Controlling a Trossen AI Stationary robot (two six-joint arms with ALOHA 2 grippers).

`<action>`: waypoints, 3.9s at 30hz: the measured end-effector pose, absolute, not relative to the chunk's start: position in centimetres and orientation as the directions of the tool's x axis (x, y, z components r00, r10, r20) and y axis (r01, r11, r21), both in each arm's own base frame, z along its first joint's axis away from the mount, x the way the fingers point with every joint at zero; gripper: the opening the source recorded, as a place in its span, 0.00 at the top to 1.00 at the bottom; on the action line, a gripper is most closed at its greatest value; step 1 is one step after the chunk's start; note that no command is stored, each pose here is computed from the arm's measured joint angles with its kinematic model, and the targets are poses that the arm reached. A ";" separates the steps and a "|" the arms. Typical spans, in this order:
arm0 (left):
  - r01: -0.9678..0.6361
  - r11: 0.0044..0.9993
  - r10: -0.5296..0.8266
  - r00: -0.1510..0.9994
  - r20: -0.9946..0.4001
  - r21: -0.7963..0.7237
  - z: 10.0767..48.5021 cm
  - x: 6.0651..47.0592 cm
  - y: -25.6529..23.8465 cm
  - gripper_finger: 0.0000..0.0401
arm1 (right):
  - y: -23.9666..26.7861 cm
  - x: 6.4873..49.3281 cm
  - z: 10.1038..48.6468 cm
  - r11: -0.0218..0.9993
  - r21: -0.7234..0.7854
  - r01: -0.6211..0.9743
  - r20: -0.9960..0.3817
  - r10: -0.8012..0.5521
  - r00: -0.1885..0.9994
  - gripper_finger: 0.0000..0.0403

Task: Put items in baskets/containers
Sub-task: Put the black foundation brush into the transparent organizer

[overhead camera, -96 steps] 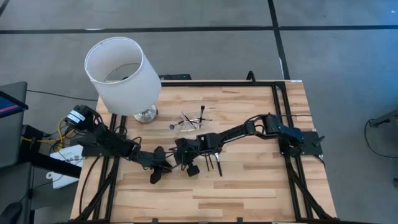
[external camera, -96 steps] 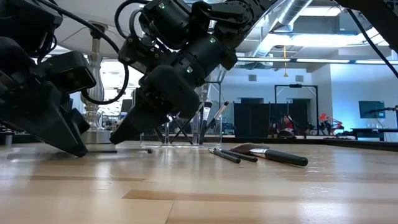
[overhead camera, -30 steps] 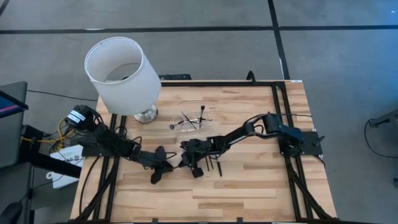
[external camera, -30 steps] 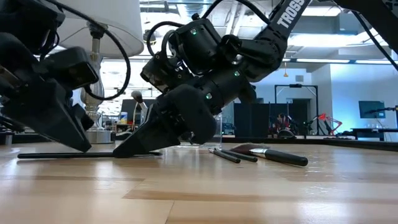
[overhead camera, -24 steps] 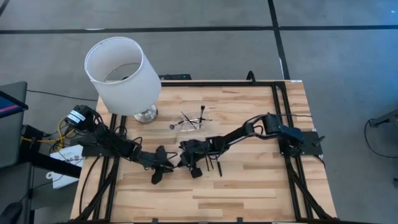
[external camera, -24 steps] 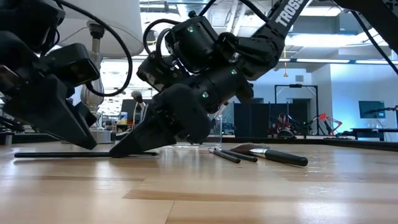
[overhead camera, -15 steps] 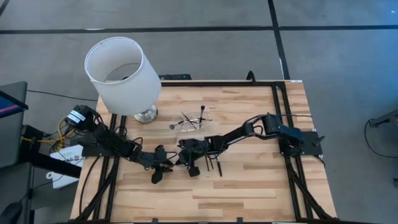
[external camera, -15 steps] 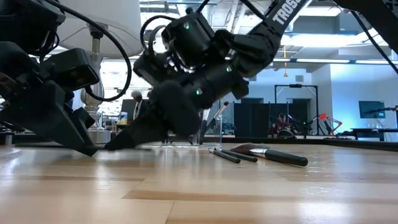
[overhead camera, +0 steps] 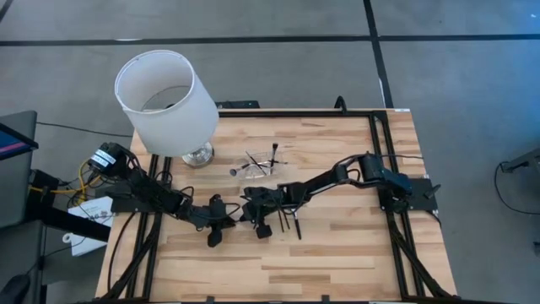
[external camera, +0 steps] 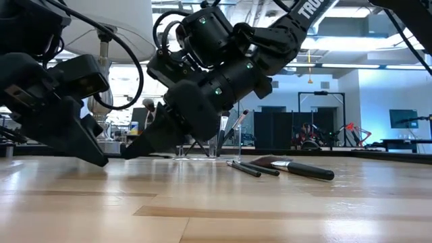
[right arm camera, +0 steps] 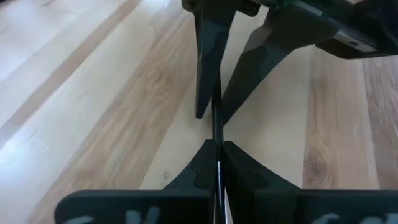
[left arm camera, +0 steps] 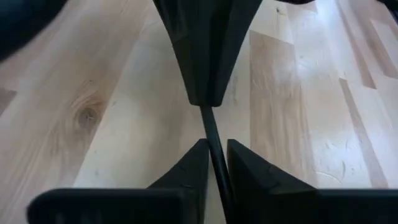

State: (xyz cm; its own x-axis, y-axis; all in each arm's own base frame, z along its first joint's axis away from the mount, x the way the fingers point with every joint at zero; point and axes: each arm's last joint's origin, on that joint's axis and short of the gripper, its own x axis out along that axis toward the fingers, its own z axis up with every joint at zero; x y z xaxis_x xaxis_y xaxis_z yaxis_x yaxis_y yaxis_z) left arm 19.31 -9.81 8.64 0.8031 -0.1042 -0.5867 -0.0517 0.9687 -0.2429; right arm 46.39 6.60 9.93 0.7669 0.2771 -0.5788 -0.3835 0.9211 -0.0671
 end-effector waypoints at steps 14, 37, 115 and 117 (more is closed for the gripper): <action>-0.072 0.971 -0.075 0.815 -0.574 -0.228 8.7 19.4 -9.7 0.96 | 7.0 46.4 11.0 0.921 -0.056 -0.385 -0.553 0.293 0.780 0.96; -0.052 0.992 0.069 0.985 -0.157 0.111 16.6 19.9 -7.6 0.96 | 5.5 33.2 20.0 0.997 -0.081 -0.011 -0.378 -0.021 0.926 0.82; -0.087 0.968 0.113 0.988 -0.102 0.235 17.4 19.7 -7.6 0.95 | 3.7 39.8 17.8 0.979 0.060 -0.195 0.094 0.189 0.977 0.87; -0.091 0.969 0.117 0.988 -0.102 0.231 17.4 19.7 -7.6 0.95 | 3.7 39.8 17.8 0.981 0.054 -0.186 0.095 0.180 0.979 0.93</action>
State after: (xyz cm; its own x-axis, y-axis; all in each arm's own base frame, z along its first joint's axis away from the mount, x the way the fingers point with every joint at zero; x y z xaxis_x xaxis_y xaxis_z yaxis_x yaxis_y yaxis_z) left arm 19.69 -7.55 17.42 0.9879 0.1169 -0.1016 -0.0909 0.9688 0.2305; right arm 39.84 3.66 17.78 0.9791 0.1803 0.0946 -0.1859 0.9811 0.0543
